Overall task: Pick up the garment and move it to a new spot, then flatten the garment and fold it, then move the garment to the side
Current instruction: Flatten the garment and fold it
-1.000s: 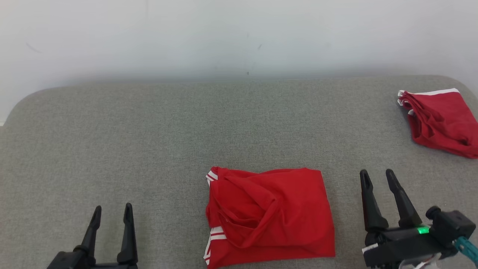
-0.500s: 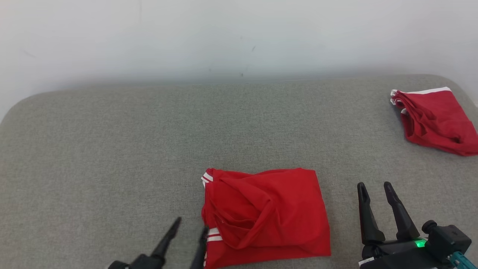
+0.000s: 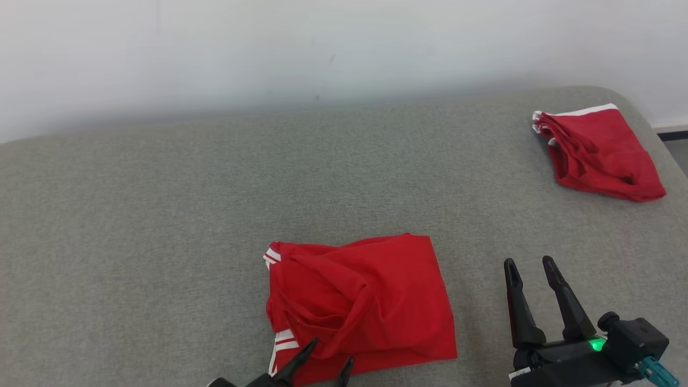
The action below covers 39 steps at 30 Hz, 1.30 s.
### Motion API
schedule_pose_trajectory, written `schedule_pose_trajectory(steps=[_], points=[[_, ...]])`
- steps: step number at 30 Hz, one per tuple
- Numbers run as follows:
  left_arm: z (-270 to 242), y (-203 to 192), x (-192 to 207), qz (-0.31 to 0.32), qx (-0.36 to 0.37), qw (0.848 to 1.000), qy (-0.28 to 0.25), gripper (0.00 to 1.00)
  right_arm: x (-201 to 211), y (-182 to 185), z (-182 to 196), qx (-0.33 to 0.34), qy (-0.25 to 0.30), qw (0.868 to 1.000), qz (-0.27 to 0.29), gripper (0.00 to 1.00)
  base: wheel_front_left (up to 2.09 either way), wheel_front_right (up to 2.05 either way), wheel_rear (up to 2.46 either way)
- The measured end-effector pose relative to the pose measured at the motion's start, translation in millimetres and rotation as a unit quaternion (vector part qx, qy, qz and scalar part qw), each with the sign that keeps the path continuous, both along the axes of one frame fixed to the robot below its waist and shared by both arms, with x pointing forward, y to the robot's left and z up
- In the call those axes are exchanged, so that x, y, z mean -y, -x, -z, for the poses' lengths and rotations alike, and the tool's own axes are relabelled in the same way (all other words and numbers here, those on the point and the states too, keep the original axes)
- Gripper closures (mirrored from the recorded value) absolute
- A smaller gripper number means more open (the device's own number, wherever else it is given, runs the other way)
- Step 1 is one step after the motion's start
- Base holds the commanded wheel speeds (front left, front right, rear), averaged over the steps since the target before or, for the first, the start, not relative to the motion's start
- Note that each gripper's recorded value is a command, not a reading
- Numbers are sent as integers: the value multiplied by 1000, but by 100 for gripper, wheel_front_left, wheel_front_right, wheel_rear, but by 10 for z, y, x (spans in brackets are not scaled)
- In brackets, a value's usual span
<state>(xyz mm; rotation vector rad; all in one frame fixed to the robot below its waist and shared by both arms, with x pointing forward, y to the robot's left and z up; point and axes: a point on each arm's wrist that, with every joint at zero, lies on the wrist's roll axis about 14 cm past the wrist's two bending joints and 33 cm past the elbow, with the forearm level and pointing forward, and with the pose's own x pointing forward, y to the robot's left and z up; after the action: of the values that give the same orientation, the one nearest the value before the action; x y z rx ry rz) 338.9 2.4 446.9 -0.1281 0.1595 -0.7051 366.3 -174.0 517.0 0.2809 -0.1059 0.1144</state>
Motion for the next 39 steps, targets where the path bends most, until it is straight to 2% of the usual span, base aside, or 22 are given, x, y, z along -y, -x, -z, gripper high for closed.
schedule_pose_trajectory(steps=[6,8,9,10,13,18,27,28,29,30,31,36,39], points=[[146,-43,86,18,-21,1000,-11,0,106,21,17,-2,2,1000,17,0,0,0,0],[210,-44,101,22,-30,999,-16,47,136,29,29,-4,3,1000,21,0,0,0,0],[241,-51,98,22,-35,999,-17,84,150,32,34,-5,5,1000,23,0,0,0,0],[267,-62,91,20,-39,999,-20,100,163,33,37,-6,5,1000,25,0,0,0,0],[284,-104,67,16,-42,999,-22,100,181,30,43,-7,7,1000,28,0,0,0,0],[76,-146,48,2,-20,1000,5,100,149,11,27,-4,7,1000,22,0,0,0,0],[187,190,-152,-29,-55,998,23,100,111,-10,45,-5,10,1000,12,0,0,0,0],[216,221,-168,-32,-60,997,22,93,93,-16,52,-6,10,1000,9,0,0,0,0],[233,239,-190,-39,-67,997,26,63,82,-20,54,-7,10,1000,7,0,0,0,0],[262,259,-207,-42,-71,996,23,9,69,-22,53,-6,10,1000,5,0,0,0,0],[288,283,-214,-40,-72,996,18,0,61,-23,49,-6,10,1000,3,0,0,0,0],[253,299,-247,-57,-71,995,27,0,39,-14,34,-4,12,1000,-2,0,0,0,0],[59,178,-336,-86,-43,994,45,0,34,2,30,-3,13,1000,-3,0,0,0,0]])
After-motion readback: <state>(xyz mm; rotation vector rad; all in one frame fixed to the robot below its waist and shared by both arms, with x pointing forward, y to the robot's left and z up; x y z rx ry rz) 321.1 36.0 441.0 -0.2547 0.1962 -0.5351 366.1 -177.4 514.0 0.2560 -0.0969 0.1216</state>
